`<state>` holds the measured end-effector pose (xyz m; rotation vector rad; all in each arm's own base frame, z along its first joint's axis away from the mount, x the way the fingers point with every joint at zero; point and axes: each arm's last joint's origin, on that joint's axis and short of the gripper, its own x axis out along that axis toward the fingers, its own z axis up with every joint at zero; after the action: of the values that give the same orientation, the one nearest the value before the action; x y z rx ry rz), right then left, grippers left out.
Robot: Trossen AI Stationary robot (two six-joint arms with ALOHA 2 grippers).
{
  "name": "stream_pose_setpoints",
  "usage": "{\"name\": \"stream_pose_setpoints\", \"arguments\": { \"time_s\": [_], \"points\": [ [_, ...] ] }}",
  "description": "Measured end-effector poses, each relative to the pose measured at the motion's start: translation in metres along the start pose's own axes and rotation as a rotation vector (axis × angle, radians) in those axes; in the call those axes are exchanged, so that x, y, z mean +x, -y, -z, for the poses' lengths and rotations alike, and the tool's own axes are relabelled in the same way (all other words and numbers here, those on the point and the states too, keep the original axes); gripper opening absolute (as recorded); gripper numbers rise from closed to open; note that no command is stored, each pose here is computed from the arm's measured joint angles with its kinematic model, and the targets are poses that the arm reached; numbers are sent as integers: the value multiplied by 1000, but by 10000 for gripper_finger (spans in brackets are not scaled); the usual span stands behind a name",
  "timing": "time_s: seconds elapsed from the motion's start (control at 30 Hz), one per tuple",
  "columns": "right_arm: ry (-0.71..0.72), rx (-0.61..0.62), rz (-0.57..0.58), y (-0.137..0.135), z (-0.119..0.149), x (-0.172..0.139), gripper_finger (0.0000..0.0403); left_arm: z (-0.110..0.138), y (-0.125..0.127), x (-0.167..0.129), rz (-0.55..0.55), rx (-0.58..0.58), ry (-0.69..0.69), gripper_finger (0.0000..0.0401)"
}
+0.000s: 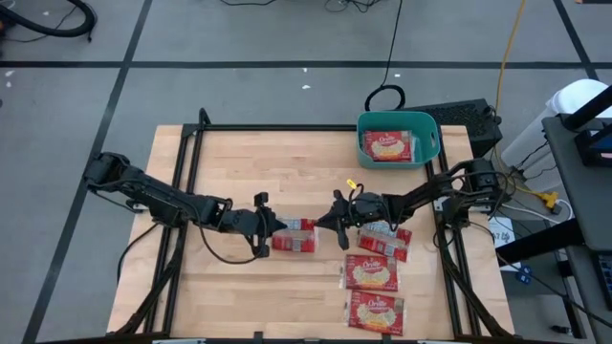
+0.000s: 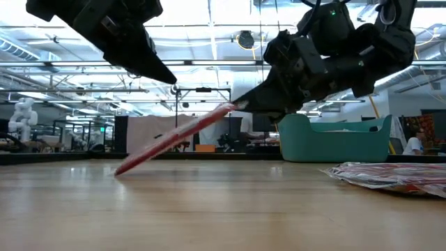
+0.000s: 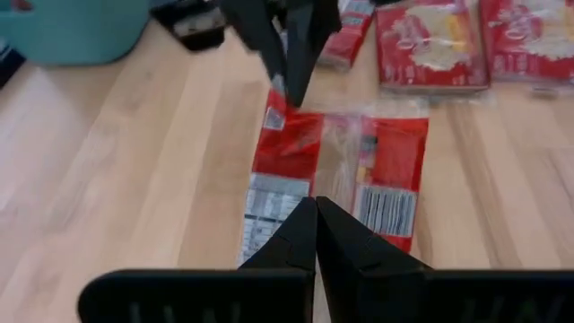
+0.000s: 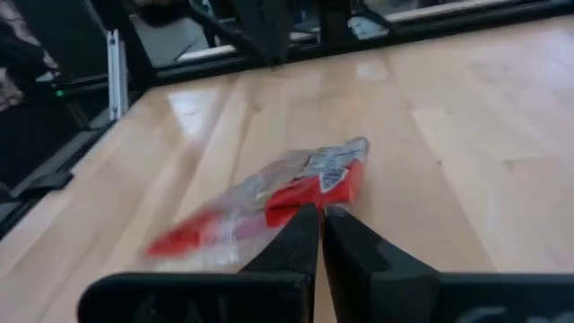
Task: Sort popcorn bags into baskets
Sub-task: Put the red popcorn bag into the blue bin
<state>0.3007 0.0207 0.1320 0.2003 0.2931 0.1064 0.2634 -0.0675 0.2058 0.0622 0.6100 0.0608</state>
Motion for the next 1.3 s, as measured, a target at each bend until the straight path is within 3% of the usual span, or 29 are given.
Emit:
{"name": "stream_pose_setpoints", "arguments": {
  "time_s": [0.27,0.4,0.73,0.87,0.97,1.1,1.2,1.3],
  "points": [
    [22,-12,-2,-6,-4,-1,1,11,0,1,-33,-90,-89,10],
    [25,-49,3,-6,-4,-1,0,18,3,1,-67,-129,-95,37],
    [40,-198,-1,-7,-11,3,0,29,-7,4,-209,-189,-71,213],
    [56,-251,-3,-8,-15,5,0,29,-29,15,-92,-227,-65,280],
    [61,-274,-3,-9,-18,6,0,33,-43,23,39,-207,-42,302],
    [66,-300,-3,-9,-20,7,0,38,-51,32,322,-164,-14,285],
    [66,-327,-1,-9,-20,7,0,39,-52,37,376,-130,-7,225],
    [66,-357,8,-8,-20,7,0,43,-51,39,372,-89,-24,139]
  ]
}}
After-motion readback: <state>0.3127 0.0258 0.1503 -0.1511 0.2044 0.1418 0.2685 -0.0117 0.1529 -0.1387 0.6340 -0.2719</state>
